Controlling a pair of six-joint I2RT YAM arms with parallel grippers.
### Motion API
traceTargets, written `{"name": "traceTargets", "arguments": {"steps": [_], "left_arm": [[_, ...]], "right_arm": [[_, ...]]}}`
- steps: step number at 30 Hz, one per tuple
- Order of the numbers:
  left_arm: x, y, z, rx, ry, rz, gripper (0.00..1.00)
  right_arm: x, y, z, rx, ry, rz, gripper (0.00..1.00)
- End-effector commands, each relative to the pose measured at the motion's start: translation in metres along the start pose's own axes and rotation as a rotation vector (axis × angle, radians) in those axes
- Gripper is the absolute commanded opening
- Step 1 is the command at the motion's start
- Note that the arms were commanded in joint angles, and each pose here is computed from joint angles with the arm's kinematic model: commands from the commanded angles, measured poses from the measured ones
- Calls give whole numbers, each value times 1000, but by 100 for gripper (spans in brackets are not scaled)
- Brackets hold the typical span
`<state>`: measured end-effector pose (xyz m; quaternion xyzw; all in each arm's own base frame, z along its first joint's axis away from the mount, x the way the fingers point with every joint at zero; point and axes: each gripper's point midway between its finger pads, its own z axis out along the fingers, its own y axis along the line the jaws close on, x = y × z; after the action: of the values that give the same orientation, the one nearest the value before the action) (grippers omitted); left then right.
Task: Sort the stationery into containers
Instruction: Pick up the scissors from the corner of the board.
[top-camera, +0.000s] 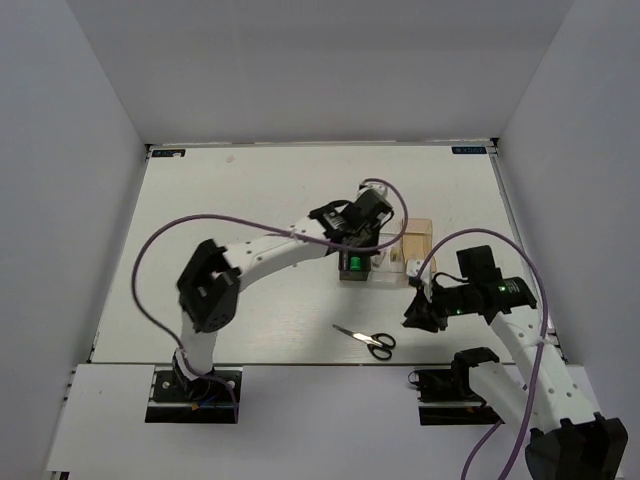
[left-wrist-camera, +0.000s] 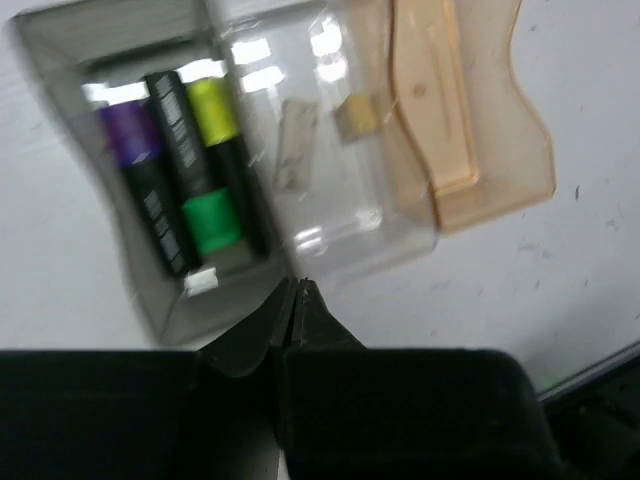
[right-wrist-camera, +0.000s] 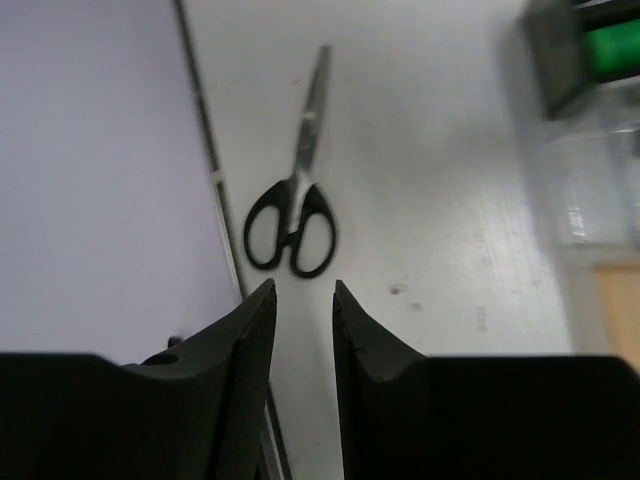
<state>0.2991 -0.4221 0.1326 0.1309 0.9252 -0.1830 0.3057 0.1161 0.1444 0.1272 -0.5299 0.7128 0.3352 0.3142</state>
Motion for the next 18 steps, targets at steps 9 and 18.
{"name": "traceTargets", "arguments": {"steps": [9,18], "left_arm": [[65,153,-166,-196,-214,-27,84],[149,140,-149,46,-81,-4,0]], "right_arm": [[44,18,38,-252,102,-157,34],[33,-48,46,103,184,-34,8]]}}
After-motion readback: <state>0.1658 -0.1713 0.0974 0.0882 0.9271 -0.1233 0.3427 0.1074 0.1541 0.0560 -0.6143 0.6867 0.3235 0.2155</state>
